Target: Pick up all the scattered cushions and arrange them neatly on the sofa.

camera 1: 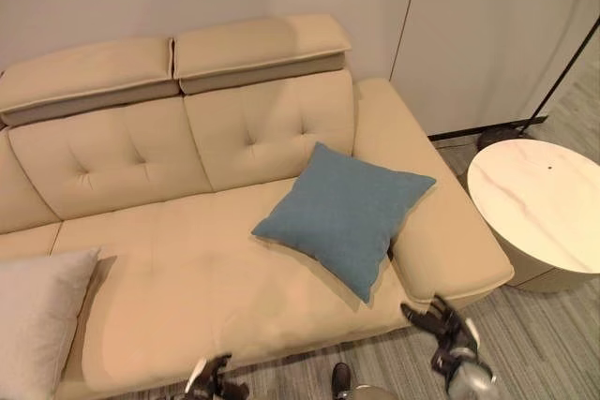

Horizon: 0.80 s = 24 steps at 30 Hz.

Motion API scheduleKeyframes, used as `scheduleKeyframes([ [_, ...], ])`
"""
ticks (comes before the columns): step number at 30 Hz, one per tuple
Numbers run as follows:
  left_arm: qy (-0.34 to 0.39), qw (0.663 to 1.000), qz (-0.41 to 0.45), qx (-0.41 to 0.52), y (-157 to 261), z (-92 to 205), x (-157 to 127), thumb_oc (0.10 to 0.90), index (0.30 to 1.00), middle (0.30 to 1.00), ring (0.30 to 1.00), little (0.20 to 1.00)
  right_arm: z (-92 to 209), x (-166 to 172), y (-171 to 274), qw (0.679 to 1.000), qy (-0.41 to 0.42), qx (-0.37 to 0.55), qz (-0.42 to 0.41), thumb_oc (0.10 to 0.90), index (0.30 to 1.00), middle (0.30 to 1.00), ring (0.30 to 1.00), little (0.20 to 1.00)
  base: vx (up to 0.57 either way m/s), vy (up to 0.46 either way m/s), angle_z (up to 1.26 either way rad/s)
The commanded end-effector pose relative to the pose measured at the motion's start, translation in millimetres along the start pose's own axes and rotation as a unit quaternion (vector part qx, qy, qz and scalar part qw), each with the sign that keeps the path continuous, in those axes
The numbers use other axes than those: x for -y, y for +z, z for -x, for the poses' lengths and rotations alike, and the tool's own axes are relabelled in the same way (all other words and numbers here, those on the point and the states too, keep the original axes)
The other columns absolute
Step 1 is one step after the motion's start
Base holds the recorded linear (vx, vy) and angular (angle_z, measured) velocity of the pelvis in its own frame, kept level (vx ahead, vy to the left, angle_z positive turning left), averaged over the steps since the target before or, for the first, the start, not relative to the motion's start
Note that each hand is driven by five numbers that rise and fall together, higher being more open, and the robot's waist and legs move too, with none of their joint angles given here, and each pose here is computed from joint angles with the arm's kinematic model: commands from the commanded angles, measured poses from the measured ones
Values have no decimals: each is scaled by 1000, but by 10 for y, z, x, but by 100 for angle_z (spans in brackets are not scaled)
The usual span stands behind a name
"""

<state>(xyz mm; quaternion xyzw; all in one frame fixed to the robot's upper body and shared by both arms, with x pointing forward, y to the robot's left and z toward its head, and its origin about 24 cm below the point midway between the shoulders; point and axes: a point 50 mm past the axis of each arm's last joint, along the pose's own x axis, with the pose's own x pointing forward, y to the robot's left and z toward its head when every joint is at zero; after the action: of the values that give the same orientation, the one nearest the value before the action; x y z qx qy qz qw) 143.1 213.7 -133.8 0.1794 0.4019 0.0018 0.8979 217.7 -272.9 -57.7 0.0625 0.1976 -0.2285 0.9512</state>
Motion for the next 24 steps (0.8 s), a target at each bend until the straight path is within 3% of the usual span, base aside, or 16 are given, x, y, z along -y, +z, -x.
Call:
scheduleKeyframes([
  [1, 70, 984, 3, 161, 703, -34, -459, 800, 900, 900, 900, 900, -202, -132, 1023, 979, 5, 201, 5, 800, 900, 900, 900, 900, 273, 37, 8],
  [6, 139, 944, -5, 299, 1512, 61, -918, 800, 900, 900, 900, 900, -351, -347, 1571, 968, 17, 250, -8, 800, 900, 900, 900, 900, 200, 48, 9],
  [10, 178, 875, 23, 450, 2614, 266, -1063, 800, 900, 900, 900, 900, -370, -725, 2463, 941, 20, 336, -2, 800, 900, 900, 900, 900, -185, 113, 4],
  [11, 179, 874, 24, 452, 2631, 269, -1067, 800, 900, 900, 900, 900, -369, -729, 2486, 941, 20, 339, -2, 800, 900, 900, 900, 900, -290, 139, -9],
  [14, 223, 806, 74, 543, 3447, 607, -1192, 800, 900, 900, 900, 900, -263, -1201, 3000, 927, 29, 373, 38, 800, 900, 900, 900, 900, -272, 177, -18],
  [17, 230, 787, 84, 566, 3731, 737, -1133, 800, 900, 900, 900, 900, -226, -1377, 3112, 922, -12, 377, 87, 800, 900, 900, 900, 900, -11, 171, -17],
  [19, 235, 776, 89, 578, 3856, 799, -992, 800, 900, 900, 900, 900, -159, -1394, 3145, 911, -58, 402, 73, 800, 900, 900, 900, 900, 53, 167, -26],
  [21, 226, 762, 91, 600, 3942, 876, -871, 800, 900, 900, 900, 900, -98, -1257, 3179, 903, -97, 419, -1, 800, 900, 900, 900, 900, 144, 170, -17],
  [24, 213, 758, 111, 607, 3998, 907, -777, 800, 900, 900, 900, 900, -55, -1149, 3200, 892, -123, 436, -12, 800, 900, 900, 900, 900, 114, 139, 12],
])
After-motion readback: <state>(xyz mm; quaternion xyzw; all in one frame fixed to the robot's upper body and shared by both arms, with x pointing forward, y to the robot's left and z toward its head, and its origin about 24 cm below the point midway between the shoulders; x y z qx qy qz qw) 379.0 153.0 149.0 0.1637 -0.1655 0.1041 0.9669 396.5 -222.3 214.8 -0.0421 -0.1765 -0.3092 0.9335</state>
